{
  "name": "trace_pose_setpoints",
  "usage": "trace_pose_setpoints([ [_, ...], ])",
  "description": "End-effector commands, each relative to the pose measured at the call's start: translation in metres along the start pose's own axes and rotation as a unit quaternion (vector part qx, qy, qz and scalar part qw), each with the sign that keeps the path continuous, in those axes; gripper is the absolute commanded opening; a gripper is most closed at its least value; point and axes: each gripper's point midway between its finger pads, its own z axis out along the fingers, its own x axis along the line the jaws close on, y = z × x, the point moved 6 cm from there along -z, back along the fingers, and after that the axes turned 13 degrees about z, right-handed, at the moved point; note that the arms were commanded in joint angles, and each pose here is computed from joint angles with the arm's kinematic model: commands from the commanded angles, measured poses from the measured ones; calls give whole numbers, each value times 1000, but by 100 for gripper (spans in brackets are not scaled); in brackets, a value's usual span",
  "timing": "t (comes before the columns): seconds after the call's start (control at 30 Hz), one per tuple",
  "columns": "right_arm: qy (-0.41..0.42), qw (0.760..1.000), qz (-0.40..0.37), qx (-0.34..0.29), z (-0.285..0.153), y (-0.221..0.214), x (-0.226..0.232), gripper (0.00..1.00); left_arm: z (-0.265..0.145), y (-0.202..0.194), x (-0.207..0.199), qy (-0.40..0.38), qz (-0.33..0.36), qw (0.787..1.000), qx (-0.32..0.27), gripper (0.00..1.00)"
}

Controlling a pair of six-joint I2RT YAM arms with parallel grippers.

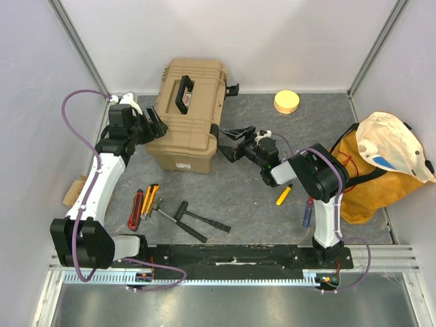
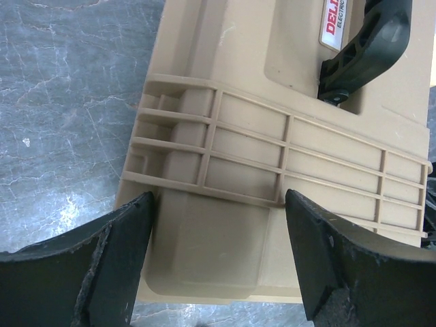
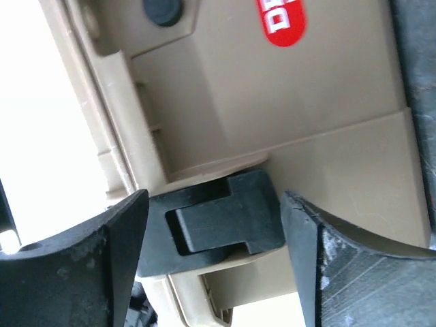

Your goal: Pack the tool kit

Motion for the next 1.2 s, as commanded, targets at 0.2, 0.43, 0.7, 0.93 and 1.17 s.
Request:
trace_pose_setpoints([
  [0.2, 227, 956, -29, 186, -38, -80, 84, 98, 11, -65, 4, 5, -10, 990, 142, 84],
  [0.43, 217, 948, -33, 229, -38, -98, 70, 98, 13, -67, 1, -2, -13, 989, 148, 84],
  [0.7, 257, 925, -95, 264, -44, -119, 90, 87, 15, -70, -1, -5, -11, 988, 152, 84],
  [0.93, 271, 923, -93, 258, -43, -120, 98, 63, 17, -76, -7, -10, 4, 987, 161, 84],
  [1.17, 263, 930, -85, 241, -43, -113, 95, 47, 21, -90, -13, 7, 36, 983, 181, 83],
])
